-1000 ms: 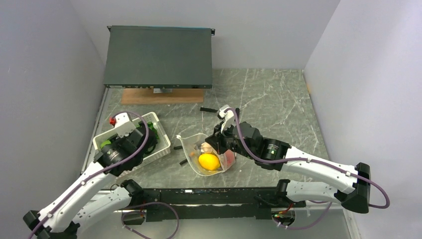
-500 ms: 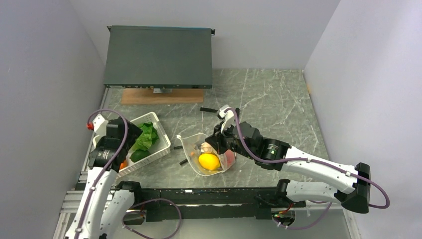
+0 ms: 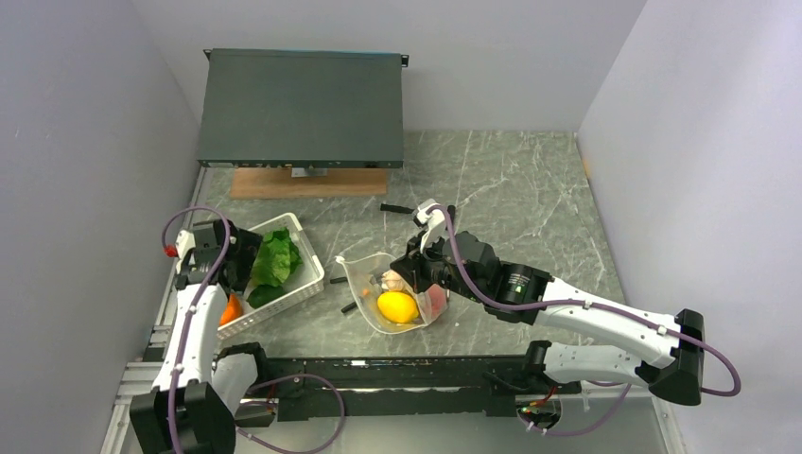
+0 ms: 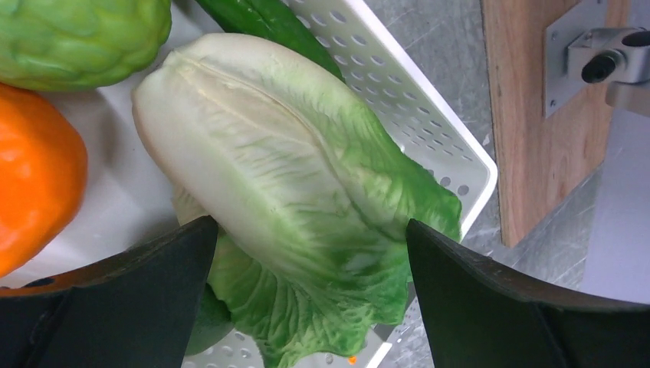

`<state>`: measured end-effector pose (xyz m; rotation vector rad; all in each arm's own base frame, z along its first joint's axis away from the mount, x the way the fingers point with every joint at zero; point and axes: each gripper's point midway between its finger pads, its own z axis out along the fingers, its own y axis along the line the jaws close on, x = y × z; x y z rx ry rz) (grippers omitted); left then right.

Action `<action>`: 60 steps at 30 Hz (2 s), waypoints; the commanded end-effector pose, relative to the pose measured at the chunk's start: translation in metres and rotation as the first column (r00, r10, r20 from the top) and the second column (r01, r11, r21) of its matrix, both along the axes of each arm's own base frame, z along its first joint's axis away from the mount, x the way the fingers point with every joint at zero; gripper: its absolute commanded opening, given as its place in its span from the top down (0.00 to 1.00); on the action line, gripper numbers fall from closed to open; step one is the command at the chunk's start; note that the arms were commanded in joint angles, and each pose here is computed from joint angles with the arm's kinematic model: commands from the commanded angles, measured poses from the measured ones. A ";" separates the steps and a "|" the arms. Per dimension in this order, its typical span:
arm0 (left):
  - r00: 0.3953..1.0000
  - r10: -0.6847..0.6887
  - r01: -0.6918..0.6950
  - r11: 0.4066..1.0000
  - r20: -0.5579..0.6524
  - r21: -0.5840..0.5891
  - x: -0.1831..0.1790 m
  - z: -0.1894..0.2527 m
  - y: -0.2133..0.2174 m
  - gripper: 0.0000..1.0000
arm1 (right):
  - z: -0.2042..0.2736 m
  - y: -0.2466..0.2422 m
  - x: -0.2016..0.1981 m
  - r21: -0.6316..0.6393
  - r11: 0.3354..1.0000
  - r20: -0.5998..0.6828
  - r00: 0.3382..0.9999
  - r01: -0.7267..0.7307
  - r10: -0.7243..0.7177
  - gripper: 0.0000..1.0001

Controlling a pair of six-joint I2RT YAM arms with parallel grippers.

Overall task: Place the food in the zip-top bag and seal the zipper
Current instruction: Pick up the fake vegetable from the bin, then place the fake vegetable in the zipper food storage bag.

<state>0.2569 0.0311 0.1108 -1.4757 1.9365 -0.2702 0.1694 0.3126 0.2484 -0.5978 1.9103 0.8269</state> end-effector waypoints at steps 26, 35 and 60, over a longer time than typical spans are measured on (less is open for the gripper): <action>0.968 0.176 -0.184 0.982 -0.180 -0.029 -0.012 -0.089 0.016 0.07 | 0.032 0.000 0.007 0.079 0.996 0.045 0.998 0.027 -0.031 1.00; 0.974 0.193 -0.197 0.980 -0.118 -0.021 -0.017 -0.079 0.017 0.54 | 0.031 0.001 0.006 0.079 0.997 0.041 0.999 0.022 -0.026 1.00; 0.730 -0.556 0.496 0.831 0.396 0.252 -0.015 0.150 -0.069 1.00 | 0.037 0.005 0.007 0.109 0.994 0.046 0.999 0.019 -0.024 1.00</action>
